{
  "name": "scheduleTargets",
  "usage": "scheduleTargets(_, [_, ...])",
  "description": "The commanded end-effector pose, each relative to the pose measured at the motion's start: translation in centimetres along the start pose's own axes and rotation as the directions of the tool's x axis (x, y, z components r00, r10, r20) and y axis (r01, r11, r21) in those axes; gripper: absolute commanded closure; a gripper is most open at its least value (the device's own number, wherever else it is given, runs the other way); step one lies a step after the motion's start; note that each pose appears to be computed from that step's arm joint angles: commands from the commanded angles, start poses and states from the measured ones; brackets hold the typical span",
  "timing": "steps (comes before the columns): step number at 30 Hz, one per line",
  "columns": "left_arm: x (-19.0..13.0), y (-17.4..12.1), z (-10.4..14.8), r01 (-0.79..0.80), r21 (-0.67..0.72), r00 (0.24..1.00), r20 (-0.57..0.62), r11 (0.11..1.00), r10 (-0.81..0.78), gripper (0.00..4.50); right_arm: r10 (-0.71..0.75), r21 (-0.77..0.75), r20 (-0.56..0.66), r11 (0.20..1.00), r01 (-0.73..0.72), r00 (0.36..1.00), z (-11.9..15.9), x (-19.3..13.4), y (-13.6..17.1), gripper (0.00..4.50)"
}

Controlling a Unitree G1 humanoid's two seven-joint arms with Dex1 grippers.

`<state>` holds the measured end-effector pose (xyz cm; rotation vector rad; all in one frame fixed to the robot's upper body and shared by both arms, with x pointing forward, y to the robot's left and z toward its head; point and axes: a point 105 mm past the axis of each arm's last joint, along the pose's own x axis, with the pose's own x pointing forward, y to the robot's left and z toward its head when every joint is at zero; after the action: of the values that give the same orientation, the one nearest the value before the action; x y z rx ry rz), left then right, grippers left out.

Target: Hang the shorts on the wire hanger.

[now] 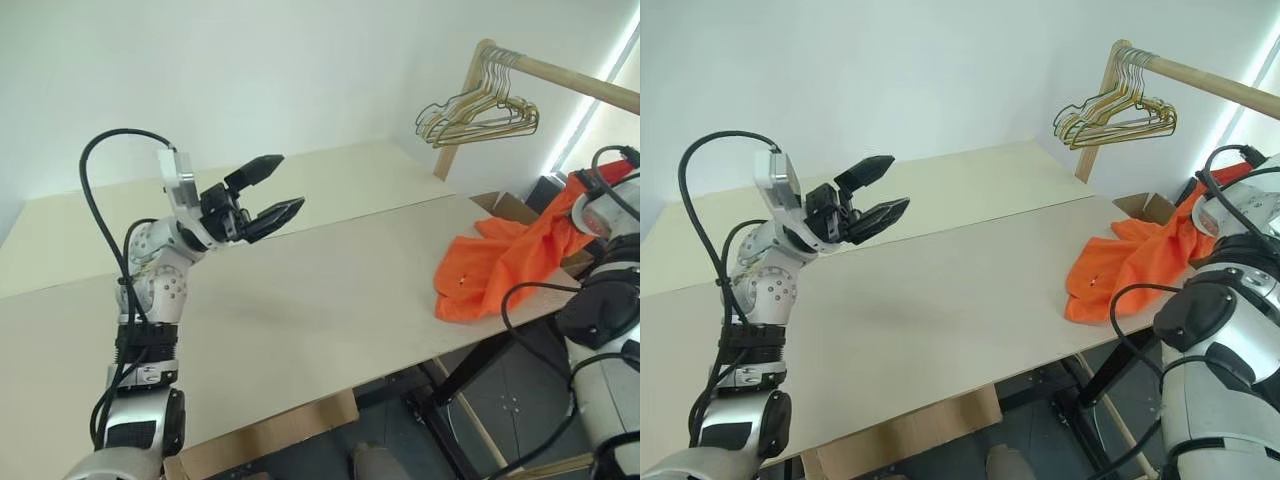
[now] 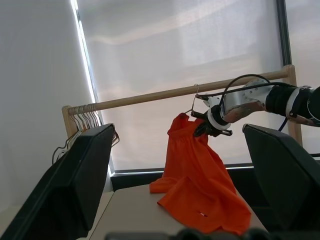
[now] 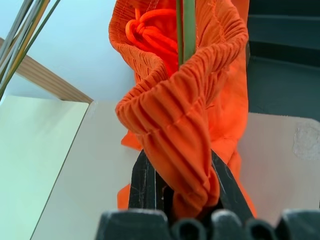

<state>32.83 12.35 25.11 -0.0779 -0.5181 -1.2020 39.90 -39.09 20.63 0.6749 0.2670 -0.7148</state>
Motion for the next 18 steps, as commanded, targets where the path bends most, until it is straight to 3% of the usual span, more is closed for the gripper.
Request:
scheduleTargets(1, [0.3, -0.2, 1.0, 0.004, 0.040, 1.000, 0.011, 0.999, -0.004, 0.05, 0.029, -0.013, 0.043, 1.000, -0.028, 0.999, 1.4, -0.6, 1.0, 4.50])
scheduleTargets(6, [0.2, -0.4, 1.2, 0.016, 0.034, 1.000, 0.026, 0.999, -0.017, 0.05, -0.029, -0.155, 0.069, 0.987, 0.039, 0.997, 0.9, -0.6, 0.9, 4.50])
scheduleTargets(9, [0.3, -0.4, 1.2, 0.014, 0.038, 1.000, 0.025, 0.999, -0.015, 0.00, -0.073, -0.199, 0.117, 0.975, 0.096, 0.990, 1.4, -0.8, 0.7, 3.76])
scheduleTargets(18, [0.2, -0.5, 1.0, 0.013, 0.042, 1.000, 0.014, 0.999, -0.013, 0.00, -0.128, -0.253, 0.304, 0.945, 0.209, 0.944, 3.7, -2.8, 1.5, 0.58])
